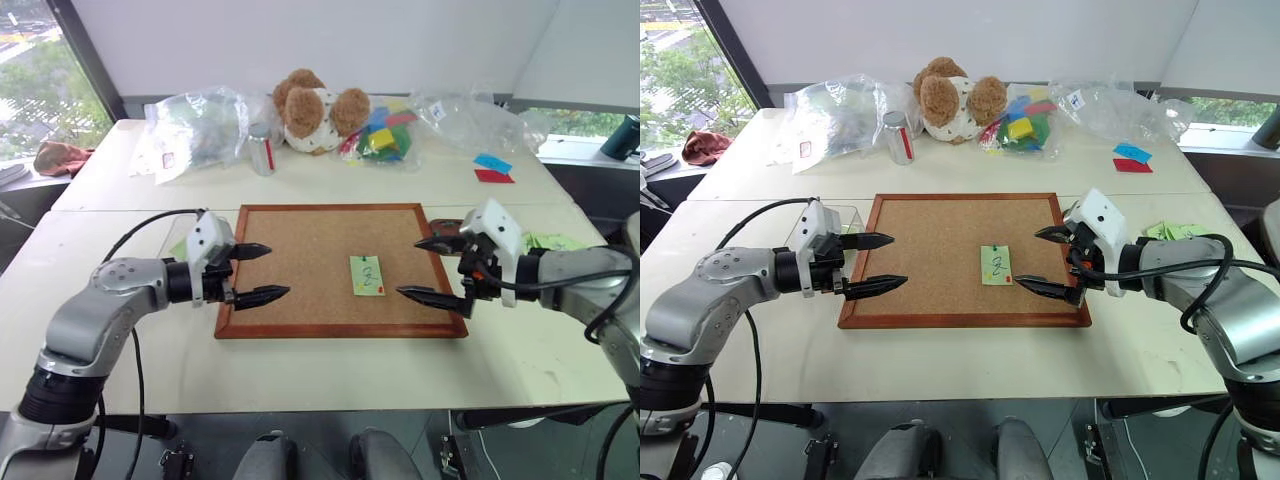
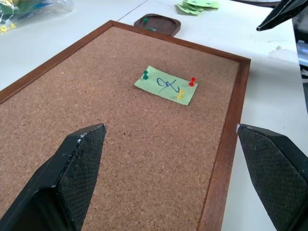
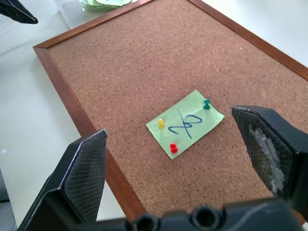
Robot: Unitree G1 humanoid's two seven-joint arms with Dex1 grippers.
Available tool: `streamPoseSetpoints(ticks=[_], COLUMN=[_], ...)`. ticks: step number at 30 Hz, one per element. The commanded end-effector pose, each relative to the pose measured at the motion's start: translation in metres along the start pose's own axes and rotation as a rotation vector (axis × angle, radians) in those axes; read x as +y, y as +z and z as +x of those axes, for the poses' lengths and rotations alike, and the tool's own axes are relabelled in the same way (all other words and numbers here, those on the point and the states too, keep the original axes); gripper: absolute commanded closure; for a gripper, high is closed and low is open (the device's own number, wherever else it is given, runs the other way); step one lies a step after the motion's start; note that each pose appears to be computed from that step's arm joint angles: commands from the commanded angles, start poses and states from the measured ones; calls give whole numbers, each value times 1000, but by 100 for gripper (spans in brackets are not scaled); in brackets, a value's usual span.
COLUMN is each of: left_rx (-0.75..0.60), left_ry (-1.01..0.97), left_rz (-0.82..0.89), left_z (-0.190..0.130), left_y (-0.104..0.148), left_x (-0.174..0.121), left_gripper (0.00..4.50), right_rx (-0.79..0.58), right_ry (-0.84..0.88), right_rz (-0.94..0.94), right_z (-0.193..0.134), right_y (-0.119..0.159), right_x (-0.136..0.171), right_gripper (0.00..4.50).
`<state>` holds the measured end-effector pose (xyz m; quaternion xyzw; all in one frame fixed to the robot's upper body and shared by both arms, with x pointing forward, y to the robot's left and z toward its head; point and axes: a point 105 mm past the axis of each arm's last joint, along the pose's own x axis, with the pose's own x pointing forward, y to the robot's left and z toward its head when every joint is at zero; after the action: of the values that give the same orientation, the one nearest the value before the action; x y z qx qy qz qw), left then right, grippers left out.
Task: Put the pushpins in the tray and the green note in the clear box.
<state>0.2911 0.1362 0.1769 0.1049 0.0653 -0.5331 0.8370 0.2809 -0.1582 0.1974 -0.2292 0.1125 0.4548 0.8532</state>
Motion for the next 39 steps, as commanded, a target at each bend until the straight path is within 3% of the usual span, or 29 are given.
streamPoseSetpoints(ticks=[1, 27, 30, 37, 39], left_rx=[-18, -42, -40, -42, -29], left_ry=[24, 39, 59, 109, 129], left_rz=[40, 52, 68, 45, 21], left_z=[-5, 16, 24, 49, 58], left_y=[10, 6, 0, -18, -31], left_x=[2, -4, -4, -1, 0], left_gripper=[4, 4, 91, 447, 447], right_rx=[-27, -37, -40, -59, -66], right_ry=[-5, -10, -8, -41, -61], right_rz=[-36, -36, -34, -7, 16], right_z=[1, 4, 5, 18, 27], right_y=[8, 10, 10, 8, 6], right_x=[-1, -1, 0, -5, -7], right_gripper=[0, 0, 0, 0, 0])
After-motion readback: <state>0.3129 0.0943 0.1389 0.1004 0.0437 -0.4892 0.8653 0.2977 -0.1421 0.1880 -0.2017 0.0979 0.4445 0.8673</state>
